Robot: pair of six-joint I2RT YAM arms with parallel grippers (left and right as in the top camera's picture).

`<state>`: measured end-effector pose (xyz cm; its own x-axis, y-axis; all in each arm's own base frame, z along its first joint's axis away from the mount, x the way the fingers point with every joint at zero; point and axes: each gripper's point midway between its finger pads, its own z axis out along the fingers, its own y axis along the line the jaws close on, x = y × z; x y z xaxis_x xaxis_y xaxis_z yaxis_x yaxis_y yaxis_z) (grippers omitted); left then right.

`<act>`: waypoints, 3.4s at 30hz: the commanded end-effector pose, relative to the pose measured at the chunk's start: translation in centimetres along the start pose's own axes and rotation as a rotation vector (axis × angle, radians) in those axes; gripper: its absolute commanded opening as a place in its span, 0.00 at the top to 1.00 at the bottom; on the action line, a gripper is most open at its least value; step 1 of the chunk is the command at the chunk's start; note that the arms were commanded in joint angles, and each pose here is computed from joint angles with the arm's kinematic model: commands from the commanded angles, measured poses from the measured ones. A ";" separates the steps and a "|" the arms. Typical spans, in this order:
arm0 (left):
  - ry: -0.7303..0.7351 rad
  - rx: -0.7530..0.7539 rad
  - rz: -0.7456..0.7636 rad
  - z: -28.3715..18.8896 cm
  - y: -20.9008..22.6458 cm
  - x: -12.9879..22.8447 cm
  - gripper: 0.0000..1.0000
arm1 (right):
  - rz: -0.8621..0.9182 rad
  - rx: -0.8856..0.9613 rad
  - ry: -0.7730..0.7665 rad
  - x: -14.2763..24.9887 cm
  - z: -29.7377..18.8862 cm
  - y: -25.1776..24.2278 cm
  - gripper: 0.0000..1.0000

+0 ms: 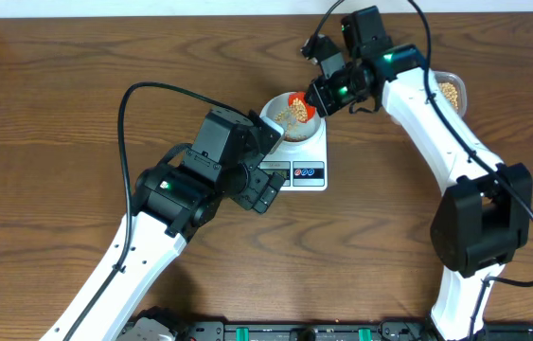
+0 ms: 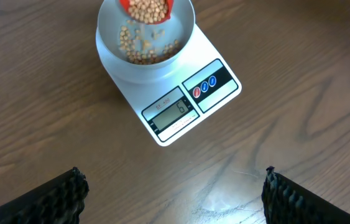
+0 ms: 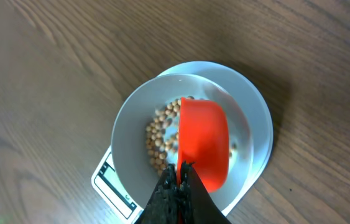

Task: Scoop item into bowl and weigh 50g on scale
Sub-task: 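Tip the red scoop to pour peas into the white bowl, then move the empty scoop back right to the pea tub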

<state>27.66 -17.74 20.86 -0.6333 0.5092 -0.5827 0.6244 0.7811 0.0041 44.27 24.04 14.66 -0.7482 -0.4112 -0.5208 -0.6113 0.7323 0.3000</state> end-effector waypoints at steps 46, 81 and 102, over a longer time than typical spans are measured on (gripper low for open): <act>-0.003 0.011 0.015 0.0 -0.1 -0.2 0.08 | -0.133 0.235 -0.043 -1.8 -2.7 1.9 0.99; -0.003 0.011 0.015 0.0 -0.1 -0.2 0.08 | 0.339 0.976 -0.156 1.4 -19.1 -13.3 0.99; -0.003 0.011 0.015 0.0 -0.1 -0.2 0.08 | 0.506 1.000 0.084 7.5 -11.7 -19.4 0.99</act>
<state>27.66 -17.74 20.86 -0.6333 0.5092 -0.5827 0.6244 0.7811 0.0041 47.35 0.79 15.26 -0.8876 0.0265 -0.4598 0.1958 0.9253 -0.3247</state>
